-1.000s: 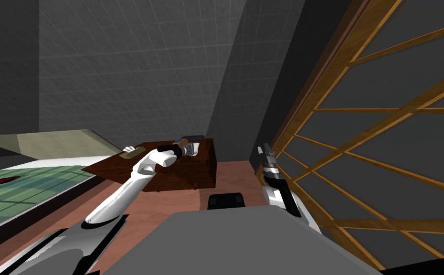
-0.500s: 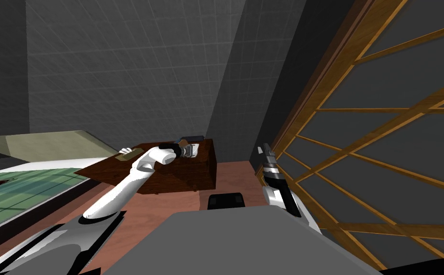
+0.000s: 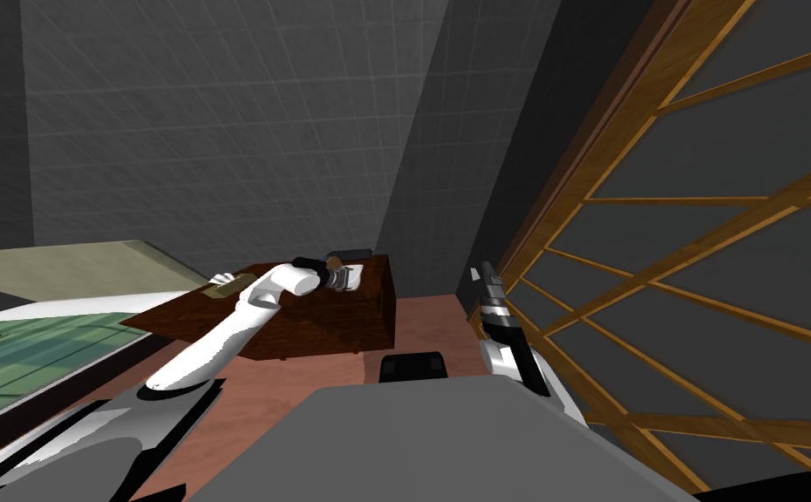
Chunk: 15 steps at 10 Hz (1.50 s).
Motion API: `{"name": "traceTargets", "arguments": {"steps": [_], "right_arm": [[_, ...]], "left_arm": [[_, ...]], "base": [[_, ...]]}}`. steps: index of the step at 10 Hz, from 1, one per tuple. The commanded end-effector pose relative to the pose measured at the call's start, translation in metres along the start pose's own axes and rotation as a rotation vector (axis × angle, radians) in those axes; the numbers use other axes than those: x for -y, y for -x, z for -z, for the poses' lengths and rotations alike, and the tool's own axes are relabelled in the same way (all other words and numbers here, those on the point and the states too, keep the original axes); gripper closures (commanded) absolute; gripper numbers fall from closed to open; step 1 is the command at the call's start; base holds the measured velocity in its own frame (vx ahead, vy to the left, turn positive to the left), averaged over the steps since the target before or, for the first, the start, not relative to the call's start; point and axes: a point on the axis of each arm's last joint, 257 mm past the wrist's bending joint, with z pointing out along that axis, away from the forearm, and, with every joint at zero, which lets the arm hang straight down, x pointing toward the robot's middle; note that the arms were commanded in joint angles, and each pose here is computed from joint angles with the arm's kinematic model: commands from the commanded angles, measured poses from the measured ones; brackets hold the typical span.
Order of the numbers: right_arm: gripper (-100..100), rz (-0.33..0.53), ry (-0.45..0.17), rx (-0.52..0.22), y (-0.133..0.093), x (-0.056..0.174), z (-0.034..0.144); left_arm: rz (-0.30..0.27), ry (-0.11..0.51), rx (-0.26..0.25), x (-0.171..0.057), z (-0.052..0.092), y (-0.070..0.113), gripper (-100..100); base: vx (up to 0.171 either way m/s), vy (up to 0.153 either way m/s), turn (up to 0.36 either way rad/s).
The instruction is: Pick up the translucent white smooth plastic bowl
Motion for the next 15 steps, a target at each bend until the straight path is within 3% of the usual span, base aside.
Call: {"name": "traceTargets", "arguments": {"steps": [1,7,11,12,13,14,15], "right_arm": [[0,0.000,0.000,0.000,0.000,0.000,0.000],[0,0.000,0.000,0.000,0.000,0.000,0.000],[0,0.000,0.000,0.000,0.000,0.000,0.000],[0,0.000,0.000,0.000,0.000,0.000,0.000],[0,0.000,0.000,0.000,0.000,0.000,0.000],[0,0.000,0.000,0.000,0.000,0.000,0.000],[0,0.000,0.000,0.000,0.000,0.000,0.000]], "left_arm": [[0.003,0.044,0.020,-0.009,0.002,0.007,-100],[0.014,0.203,0.107,-0.034,0.016,0.037,-100],[0.020,0.277,0.148,-0.048,0.025,0.051,-100],[0.018,0.264,0.141,-0.045,0.024,0.049,-100],[0.019,0.268,0.143,-0.046,0.024,0.050,0],[0.042,0.265,0.157,-0.045,0.019,0.059,-100],[0.054,0.264,0.164,-0.045,0.017,0.064,-100]], "base": [[0.042,0.020,-0.012],[0.041,0.020,-0.017],[0.028,0.017,-0.013],[0.011,0.008,-0.003],[0.000,0.000,0.000],[-0.034,0.006,-0.209],[-0.075,0.022,-0.210]]}}
